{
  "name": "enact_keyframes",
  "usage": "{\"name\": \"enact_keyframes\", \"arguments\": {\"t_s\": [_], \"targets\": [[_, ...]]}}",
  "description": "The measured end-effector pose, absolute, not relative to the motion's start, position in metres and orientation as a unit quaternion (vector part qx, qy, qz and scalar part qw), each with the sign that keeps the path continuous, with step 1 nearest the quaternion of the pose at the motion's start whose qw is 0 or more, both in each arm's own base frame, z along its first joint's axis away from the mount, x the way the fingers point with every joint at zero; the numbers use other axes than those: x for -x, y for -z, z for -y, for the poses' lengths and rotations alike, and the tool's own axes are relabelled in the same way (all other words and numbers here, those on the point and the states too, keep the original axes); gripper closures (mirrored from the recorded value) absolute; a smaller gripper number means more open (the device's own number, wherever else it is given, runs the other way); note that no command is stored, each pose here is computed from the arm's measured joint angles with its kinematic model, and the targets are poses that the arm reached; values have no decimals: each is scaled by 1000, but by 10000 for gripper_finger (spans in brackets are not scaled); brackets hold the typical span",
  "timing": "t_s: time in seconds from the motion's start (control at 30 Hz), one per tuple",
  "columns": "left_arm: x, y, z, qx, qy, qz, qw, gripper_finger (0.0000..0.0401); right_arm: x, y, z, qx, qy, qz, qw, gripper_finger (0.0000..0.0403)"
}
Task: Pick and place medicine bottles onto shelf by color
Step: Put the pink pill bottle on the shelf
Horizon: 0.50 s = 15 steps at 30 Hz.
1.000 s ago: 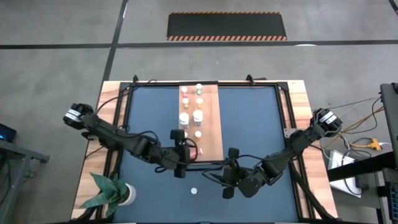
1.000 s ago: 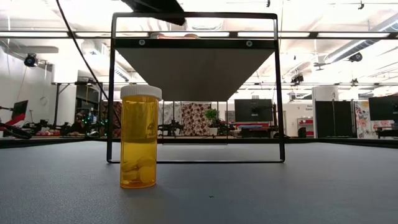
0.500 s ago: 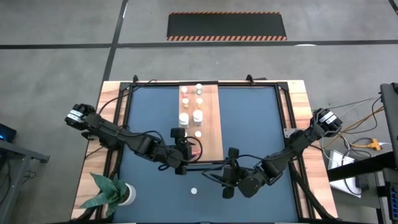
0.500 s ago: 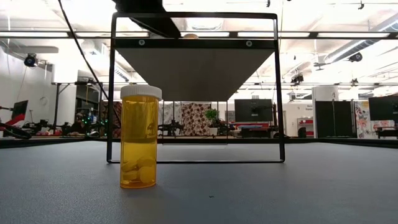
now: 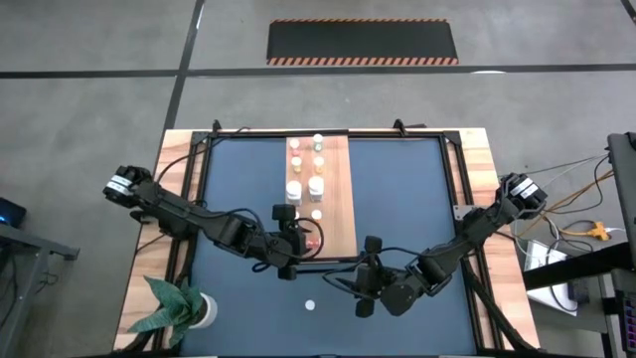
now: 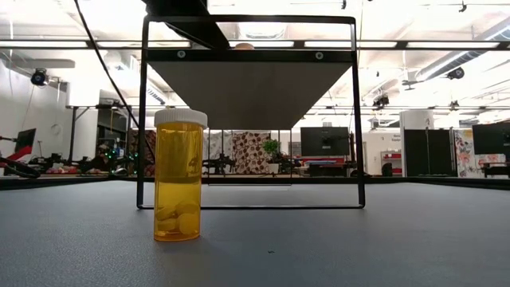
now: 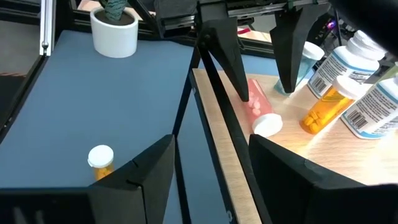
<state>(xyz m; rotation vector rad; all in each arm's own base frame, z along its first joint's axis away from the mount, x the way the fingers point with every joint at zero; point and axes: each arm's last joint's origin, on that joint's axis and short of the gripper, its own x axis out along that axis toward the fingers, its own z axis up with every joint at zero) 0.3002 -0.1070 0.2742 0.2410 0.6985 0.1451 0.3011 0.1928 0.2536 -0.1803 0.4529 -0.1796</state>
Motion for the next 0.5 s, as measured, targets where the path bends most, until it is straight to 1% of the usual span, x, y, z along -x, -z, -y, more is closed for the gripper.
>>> {"name": "enact_keyframes", "arguments": {"t_s": [0.13, 0.5], "targets": [[-300, -274, 107, -117, -68, -342, 930, 218, -301, -254, -193, 89, 89, -223, 967, 204], [-300, -273, 108, -117, -62, -345, 929, 300, -301, -254, -193, 87, 89, -223, 967, 205]]}}
